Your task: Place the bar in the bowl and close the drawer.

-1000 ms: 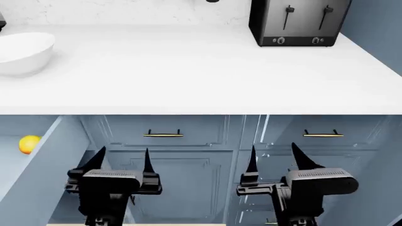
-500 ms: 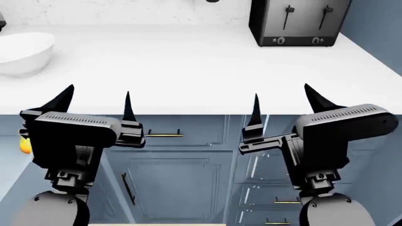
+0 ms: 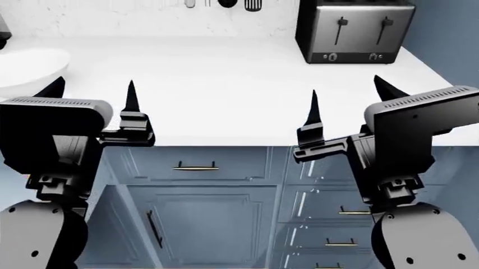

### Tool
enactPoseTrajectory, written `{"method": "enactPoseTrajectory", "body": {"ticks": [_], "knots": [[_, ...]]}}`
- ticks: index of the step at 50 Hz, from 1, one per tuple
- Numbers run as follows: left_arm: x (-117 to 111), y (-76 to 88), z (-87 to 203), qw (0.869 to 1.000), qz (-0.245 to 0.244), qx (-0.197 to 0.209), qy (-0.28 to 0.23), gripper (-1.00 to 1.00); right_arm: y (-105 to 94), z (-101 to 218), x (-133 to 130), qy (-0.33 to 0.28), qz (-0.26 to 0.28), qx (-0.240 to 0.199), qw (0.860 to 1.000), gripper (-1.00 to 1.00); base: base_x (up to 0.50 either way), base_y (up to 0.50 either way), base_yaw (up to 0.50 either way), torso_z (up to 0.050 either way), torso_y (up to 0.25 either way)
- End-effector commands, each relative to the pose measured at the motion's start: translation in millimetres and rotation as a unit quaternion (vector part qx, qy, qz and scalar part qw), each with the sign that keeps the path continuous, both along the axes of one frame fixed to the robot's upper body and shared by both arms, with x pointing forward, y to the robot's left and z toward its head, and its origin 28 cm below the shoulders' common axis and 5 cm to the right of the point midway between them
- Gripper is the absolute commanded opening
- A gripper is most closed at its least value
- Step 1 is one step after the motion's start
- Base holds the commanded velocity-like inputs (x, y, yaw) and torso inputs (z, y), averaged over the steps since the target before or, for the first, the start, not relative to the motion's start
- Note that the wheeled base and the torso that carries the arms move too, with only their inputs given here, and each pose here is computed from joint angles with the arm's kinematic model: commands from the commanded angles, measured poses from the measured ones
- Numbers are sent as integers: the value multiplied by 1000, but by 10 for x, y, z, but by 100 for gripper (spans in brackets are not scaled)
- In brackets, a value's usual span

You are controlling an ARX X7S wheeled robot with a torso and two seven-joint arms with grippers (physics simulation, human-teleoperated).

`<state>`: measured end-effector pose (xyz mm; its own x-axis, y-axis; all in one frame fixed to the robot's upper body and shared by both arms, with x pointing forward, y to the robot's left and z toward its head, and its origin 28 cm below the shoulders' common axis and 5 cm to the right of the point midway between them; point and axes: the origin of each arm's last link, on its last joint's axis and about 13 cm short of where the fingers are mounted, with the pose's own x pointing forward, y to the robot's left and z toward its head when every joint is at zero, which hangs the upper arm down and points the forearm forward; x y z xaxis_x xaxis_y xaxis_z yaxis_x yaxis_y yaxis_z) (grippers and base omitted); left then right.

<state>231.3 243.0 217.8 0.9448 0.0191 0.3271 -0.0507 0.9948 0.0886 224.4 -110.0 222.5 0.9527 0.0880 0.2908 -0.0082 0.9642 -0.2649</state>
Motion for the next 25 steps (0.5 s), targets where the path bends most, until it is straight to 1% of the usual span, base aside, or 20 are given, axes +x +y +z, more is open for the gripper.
{"method": "enactPoseTrajectory", "body": {"ticks": [1,6,12,16,25], "knots": [[101,51,27,1000,-1,-15,12,100,-82,26,119,23,-6,-1,1000,100,0,0,0,50,0],[161,75,-14,1000,7,-12,20,100,-116,6,157,30,-4,1,1000,100,0,0,0,50,0],[148,91,-29,1000,13,-12,22,100,-118,-6,140,30,1,-2,1000,100,0,36,0,50,0],[140,103,-43,999,17,-14,23,100,-112,-3,138,30,2,-6,1000,100,0,280,0,50,0],[123,112,-55,999,18,-11,24,100,-120,-10,123,32,3,0,999,100,0,388,0,50,0]]}}
